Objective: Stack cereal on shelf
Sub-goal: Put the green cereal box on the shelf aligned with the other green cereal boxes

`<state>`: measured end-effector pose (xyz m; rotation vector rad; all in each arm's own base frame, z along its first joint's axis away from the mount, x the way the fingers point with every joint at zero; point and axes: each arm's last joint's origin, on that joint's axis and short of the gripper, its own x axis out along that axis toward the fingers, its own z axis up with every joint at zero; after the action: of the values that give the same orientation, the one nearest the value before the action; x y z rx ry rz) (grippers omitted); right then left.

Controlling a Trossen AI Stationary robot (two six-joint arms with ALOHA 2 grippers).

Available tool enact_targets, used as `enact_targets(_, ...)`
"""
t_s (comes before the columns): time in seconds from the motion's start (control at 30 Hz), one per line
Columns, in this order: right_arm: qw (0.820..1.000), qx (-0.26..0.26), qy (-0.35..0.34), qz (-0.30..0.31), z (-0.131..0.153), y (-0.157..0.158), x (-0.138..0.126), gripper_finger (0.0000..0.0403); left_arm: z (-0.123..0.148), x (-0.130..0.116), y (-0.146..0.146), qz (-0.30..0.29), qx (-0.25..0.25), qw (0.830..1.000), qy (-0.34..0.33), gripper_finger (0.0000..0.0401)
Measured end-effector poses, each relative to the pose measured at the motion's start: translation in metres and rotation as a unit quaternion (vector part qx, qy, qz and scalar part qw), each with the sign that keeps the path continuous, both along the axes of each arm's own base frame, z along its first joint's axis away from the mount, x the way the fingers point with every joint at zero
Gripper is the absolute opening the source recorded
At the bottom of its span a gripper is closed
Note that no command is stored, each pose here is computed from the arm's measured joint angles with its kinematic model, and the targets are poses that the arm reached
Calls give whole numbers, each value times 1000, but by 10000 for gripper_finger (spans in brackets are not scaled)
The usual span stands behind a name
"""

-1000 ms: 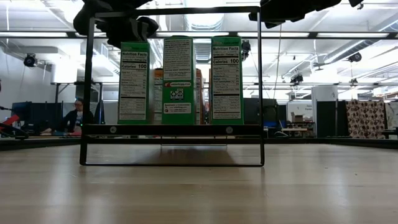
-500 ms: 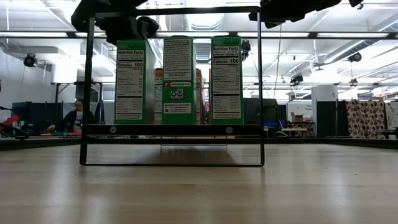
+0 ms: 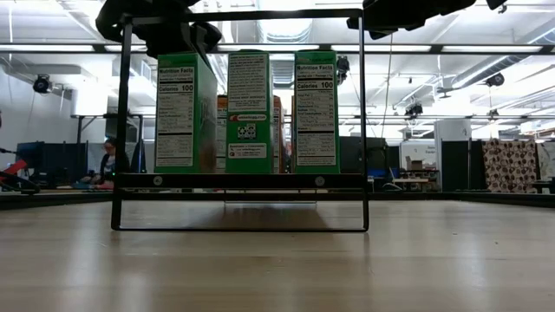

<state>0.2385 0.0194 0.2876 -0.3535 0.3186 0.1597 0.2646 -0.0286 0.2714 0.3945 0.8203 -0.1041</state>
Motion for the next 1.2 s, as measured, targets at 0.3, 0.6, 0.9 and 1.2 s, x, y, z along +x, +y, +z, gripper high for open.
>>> enact_targets(0.3, 1000, 0, 0, 0, 0, 0, 0, 9, 0, 0, 0, 5, -5, 1000, 1, 0)
enact_targets(0.6, 1000, 0, 0, 0, 0, 0, 0, 9, 0, 0, -2, 7, -8, 1000, 0, 0)
enact_targets(0.9, 1000, 0, 0, 0, 0, 0, 0, 9, 0, 0, -2, 11, -12, 1000, 0, 0)
enact_targets(1.2, 1000, 0, 0, 0, 0, 0, 0, 9, -1, -1, -2, 19, -19, 1000, 4, 0)
